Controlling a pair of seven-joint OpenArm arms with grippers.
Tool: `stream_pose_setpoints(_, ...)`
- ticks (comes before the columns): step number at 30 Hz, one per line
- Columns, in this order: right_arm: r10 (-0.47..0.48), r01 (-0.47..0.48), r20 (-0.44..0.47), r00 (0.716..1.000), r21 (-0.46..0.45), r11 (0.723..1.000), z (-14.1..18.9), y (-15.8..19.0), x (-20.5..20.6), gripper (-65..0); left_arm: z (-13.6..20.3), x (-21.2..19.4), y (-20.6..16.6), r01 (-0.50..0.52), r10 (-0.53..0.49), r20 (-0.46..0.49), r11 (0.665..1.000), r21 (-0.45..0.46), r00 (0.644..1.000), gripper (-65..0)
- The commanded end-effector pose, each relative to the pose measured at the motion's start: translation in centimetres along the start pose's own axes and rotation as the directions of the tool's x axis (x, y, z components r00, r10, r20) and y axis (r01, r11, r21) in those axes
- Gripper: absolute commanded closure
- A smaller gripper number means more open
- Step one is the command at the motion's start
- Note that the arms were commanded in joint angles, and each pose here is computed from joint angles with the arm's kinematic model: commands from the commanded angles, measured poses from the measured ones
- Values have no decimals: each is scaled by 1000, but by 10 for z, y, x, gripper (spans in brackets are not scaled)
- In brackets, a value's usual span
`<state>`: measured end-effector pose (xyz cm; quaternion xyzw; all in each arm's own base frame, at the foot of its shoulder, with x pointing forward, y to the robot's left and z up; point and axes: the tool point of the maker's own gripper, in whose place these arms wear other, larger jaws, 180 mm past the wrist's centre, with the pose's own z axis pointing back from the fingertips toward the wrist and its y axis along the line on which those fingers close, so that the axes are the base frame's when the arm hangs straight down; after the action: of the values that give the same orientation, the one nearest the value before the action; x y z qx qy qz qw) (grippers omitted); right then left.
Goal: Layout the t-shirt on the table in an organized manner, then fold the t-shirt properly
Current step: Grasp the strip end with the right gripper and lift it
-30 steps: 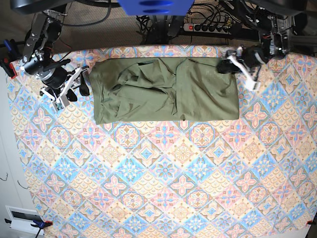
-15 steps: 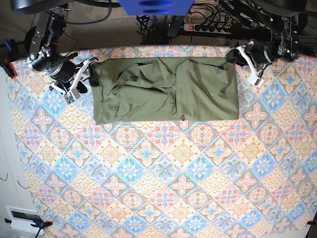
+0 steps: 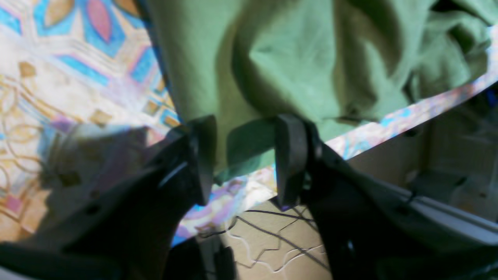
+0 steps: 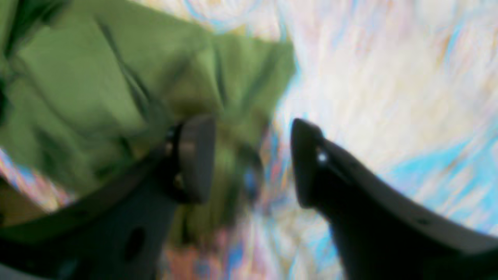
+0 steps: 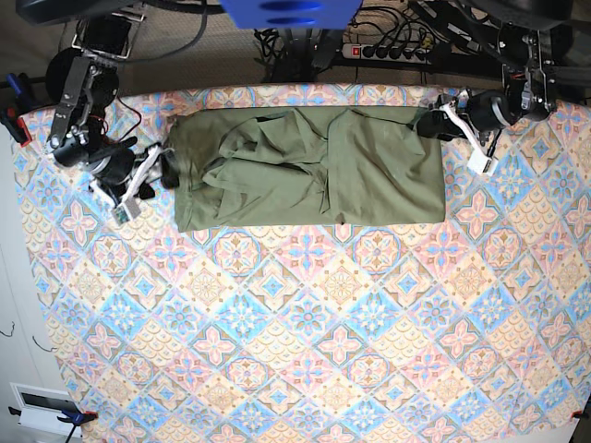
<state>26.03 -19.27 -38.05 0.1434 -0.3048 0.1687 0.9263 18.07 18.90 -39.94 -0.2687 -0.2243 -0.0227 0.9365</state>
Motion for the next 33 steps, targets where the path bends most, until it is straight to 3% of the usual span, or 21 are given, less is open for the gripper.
stream_pose_setpoints(1, 19, -19, 73, 997, -2, 1000, 3, -5, 24, -351, 3, 11, -7, 5, -4, 40, 1000, -31, 999, -240)
stream_pose_setpoints(5, -3, 2, 70, 998, 7, 1000, -3, -10, 29, -405, 3, 15, -14, -14, 18, 62, 998, -69, 998, -240)
stream_pose_setpoints(8, -14, 13, 68, 998, 13, 1000, -5, -11, 28, -413, 1, 15, -18, -26, 32, 70, 996, -84, 997, -240)
stream_pose_setpoints(11, -64, 57, 97, 993, 74, 996, -11, -4, 32, -414, -1, 14, -20, -34, 41, 74, 995, -92, 996, -240)
stream_pose_setpoints(16, -207, 183, 104, 973, 207, 961, -26, 4, 29, -455, -4, 13, -24, -45, 53, 79, 994, -103, 995, -240)
stream_pose_setpoints(21, -271, 216, 159, 949, 296, 930, -23, 13, 44, -461, -4, 13, -25, -47, 56, 81, 993, -106, 995, -240)
stream_pose_setpoints(28, -284, 224, 164, 945, 310, 924, -24, 16, 44, -461, -4, 13, -25, -47, 56, 81, 993, -106, 995, -240)
stream_pose_setpoints(33, -263, 218, 137, 955, 273, 937, -28, 12, 37, -461, -4, 13, -25, -48, 57, 81, 993, -108, 995, -240)
